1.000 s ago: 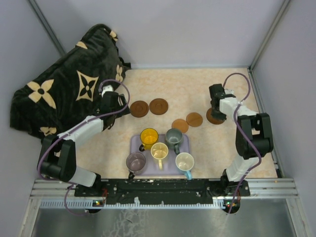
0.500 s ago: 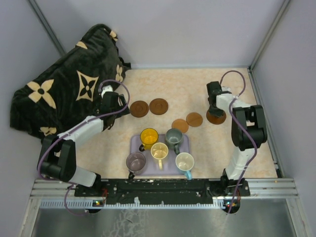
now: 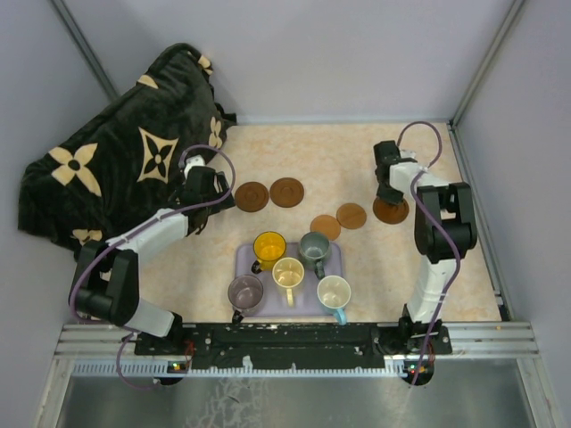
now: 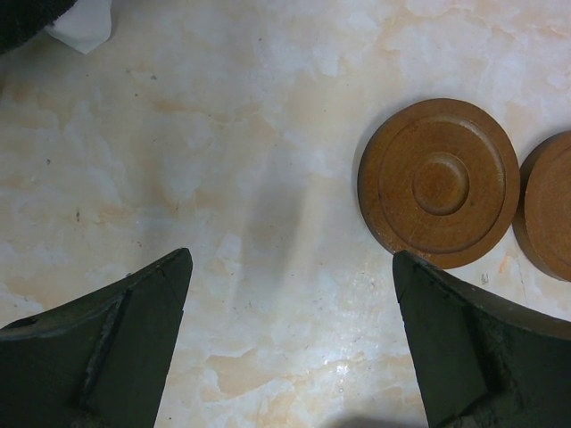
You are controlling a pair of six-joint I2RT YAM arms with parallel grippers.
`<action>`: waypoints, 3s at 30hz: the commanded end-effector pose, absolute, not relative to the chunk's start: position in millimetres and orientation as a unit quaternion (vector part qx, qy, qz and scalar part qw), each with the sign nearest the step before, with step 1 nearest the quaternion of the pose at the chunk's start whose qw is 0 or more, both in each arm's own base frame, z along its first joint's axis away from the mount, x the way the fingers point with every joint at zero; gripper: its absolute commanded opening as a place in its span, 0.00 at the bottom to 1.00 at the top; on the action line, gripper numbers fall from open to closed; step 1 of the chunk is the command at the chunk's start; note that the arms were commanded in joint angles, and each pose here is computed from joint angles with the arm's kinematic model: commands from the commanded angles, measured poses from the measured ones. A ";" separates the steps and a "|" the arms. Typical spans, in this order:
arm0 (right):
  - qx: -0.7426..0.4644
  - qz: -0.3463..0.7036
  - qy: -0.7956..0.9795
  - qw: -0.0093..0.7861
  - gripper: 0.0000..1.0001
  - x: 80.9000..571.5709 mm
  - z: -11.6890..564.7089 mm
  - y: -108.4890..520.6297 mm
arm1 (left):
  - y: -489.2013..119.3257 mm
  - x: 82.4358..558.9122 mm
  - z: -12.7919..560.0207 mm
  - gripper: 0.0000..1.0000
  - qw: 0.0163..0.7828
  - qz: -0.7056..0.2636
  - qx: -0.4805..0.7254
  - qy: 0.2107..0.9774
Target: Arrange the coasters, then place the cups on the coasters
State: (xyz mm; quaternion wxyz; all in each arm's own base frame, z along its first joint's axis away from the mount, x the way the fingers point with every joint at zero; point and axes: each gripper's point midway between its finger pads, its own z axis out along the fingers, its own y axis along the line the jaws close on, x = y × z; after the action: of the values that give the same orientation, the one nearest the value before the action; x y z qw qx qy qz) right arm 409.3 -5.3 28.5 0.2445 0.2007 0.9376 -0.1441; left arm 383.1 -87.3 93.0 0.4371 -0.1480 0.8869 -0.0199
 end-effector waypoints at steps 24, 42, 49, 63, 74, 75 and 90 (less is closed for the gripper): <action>0.230 -0.111 0.926 0.280 0.14 453.3 54.2 -22.4 | -83.4 402.6 101.8 1.00 0.449 -0.002 -0.149 0.881; 0.036 0.020 0.915 0.402 0.33 463.4 159.4 162.5 | -90.4 425.4 72.7 1.00 0.426 0.011 -0.145 0.893; 0.005 0.074 0.922 0.381 0.32 474.0 133.9 221.4 | -97.0 432.6 62.9 1.00 0.416 0.006 -0.137 0.899; -0.113 0.091 0.925 0.351 0.31 469.5 100.0 319.2 | -114.2 437.5 34.7 1.00 0.381 -0.019 -0.128 0.915; -0.136 0.083 0.935 0.318 0.31 453.0 66.4 330.9 | -130.7 443.3 21.6 1.00 0.359 -0.042 -0.112 0.926; -0.136 0.083 0.935 0.316 0.31 452.0 65.1 330.2 | -133.0 443.2 20.3 1.00 0.357 -0.043 -0.108 0.927; -0.125 0.080 0.945 0.291 0.30 437.2 40.0 322.3 | -135.4 411.8 -3.0 0.96 0.323 0.007 -0.058 0.945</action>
State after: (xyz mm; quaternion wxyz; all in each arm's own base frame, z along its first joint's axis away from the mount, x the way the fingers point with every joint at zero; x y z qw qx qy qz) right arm 441.1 324.6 36.7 0.2940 -0.1273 0.9441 0.0778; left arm 442.3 -141.0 29.2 0.3787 -0.0730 0.9226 -0.0100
